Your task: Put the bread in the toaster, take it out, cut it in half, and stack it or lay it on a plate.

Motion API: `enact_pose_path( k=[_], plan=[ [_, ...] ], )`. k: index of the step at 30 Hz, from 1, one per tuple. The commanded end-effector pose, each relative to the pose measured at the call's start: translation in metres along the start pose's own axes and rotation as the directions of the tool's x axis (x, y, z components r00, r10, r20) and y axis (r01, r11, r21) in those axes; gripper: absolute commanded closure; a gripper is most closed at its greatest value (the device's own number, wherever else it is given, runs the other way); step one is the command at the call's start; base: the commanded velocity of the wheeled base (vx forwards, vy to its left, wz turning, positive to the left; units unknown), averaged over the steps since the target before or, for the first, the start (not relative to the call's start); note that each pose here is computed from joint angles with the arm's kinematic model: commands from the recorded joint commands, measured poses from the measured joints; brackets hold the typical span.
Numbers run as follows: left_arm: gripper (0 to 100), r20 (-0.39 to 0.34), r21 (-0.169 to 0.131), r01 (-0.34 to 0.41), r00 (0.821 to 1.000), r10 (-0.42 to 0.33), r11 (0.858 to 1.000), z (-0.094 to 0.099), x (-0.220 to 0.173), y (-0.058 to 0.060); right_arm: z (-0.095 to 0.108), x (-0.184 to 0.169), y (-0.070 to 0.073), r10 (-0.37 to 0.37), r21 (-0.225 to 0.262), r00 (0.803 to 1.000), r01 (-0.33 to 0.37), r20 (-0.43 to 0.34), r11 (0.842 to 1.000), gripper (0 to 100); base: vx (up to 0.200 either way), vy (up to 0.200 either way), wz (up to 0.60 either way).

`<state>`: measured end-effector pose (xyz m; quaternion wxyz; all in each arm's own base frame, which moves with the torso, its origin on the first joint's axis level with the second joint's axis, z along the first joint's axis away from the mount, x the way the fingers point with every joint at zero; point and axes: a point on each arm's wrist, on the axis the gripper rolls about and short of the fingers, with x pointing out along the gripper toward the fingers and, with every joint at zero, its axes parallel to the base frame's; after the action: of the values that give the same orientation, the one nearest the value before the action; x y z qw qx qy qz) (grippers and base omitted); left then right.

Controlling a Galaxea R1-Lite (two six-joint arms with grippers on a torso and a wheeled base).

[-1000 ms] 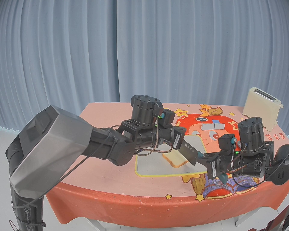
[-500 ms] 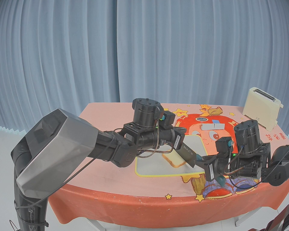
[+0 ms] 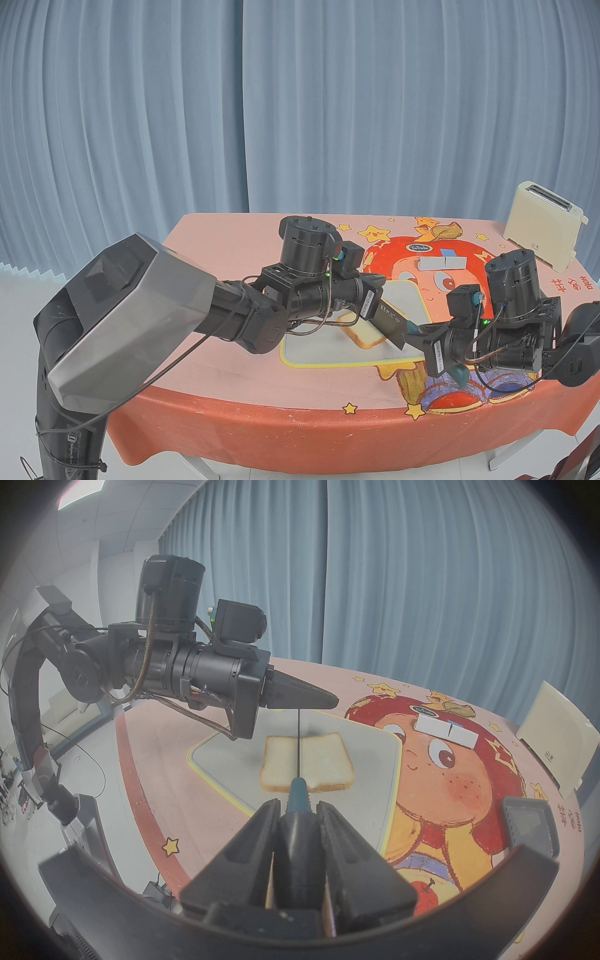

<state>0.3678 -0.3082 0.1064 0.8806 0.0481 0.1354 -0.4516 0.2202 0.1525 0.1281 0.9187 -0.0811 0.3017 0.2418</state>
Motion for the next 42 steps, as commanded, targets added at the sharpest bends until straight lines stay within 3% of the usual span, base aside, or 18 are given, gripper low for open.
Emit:
enact_pose_path(
  k=[1, 42],
  plan=[
    [100, -0.020, -0.005, 0.000, 1.000, 0.000, 1.000, -0.006, 0.001, 0.000, 0.000, 0.000, 0.000, 0.001, 0.000, 1.000, -0.001, 0.000, 1.000, 100, 0.000, 0.000, 0.00],
    [100, -0.045, -0.014, -0.008, 0.999, 0.008, 1.000, -0.032, 0.017, 0.005, -0.004, 0.002, 0.000, -0.002, -0.004, 1.000, 0.002, -0.022, 1.000, 100, 0.000, 0.000, 0.00]
  ],
)
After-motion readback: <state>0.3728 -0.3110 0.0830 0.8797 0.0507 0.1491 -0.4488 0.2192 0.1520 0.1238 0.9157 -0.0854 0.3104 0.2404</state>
